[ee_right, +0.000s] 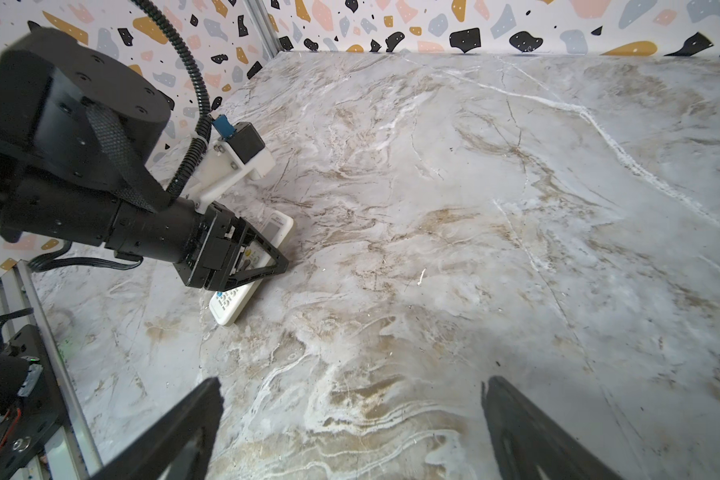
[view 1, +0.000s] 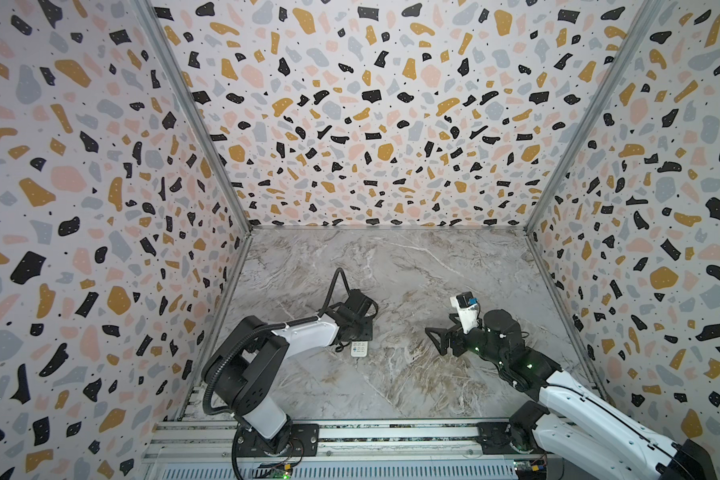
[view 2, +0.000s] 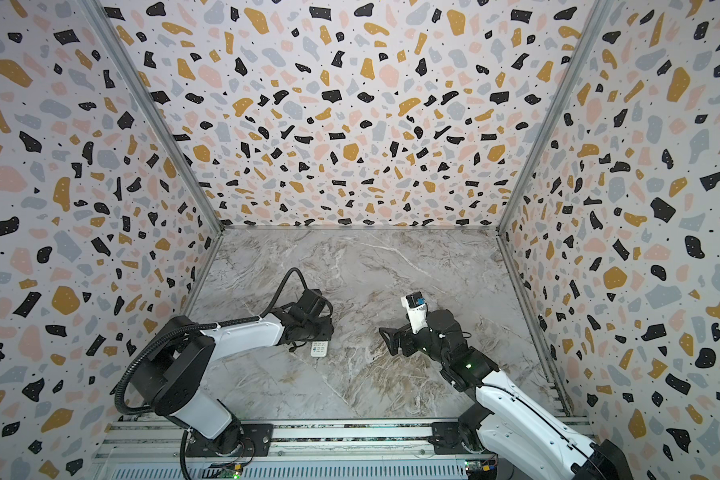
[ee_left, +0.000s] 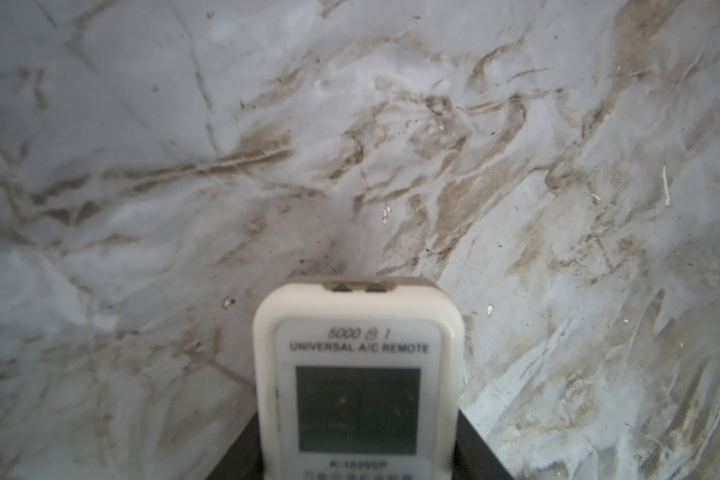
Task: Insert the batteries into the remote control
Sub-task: 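Lower the remote flat onto the table with the left gripper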
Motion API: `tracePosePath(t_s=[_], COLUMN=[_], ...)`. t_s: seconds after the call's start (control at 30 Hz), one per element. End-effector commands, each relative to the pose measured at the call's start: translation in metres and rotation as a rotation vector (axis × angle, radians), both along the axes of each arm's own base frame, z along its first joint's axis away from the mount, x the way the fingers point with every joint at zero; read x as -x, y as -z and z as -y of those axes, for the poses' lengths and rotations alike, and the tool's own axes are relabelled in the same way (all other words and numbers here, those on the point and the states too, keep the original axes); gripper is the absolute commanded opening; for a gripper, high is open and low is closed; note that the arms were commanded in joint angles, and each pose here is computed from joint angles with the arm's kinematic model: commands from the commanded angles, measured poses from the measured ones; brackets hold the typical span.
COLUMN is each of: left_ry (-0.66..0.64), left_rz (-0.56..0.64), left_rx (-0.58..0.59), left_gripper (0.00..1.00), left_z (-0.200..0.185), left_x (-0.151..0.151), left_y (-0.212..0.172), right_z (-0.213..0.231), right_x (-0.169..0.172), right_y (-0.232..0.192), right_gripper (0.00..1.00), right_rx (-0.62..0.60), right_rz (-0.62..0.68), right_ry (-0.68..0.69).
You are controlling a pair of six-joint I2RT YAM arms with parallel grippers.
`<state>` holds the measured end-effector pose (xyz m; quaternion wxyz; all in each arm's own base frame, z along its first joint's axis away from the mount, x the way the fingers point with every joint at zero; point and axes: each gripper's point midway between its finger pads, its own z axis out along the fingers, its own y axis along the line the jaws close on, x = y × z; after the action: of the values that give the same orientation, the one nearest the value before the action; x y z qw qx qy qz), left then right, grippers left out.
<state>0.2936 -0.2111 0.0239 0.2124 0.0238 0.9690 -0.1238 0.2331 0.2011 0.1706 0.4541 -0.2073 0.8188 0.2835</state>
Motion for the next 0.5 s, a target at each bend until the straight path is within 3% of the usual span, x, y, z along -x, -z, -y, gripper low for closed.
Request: tracePosePath(t_s=[0.0,0.47], left_ry=[-0.012,-0.027], left_rz=[-0.017,0.008], left_rx=[-0.034,-0.019], left_gripper=[0.54,0.74], left_z=[-0.008,-0.009], left_x=[0.003,0.001], left_y=[0.012,0.001], right_z=[0.002,0.009], right_x=[0.002,0.003], right_y=[-0.004,-0.012], right_gripper=[1.0,1.0], right_rx=[0.001,-0.001], right_rz=[0.007,0.028], right_ry=[-0.003,0.015])
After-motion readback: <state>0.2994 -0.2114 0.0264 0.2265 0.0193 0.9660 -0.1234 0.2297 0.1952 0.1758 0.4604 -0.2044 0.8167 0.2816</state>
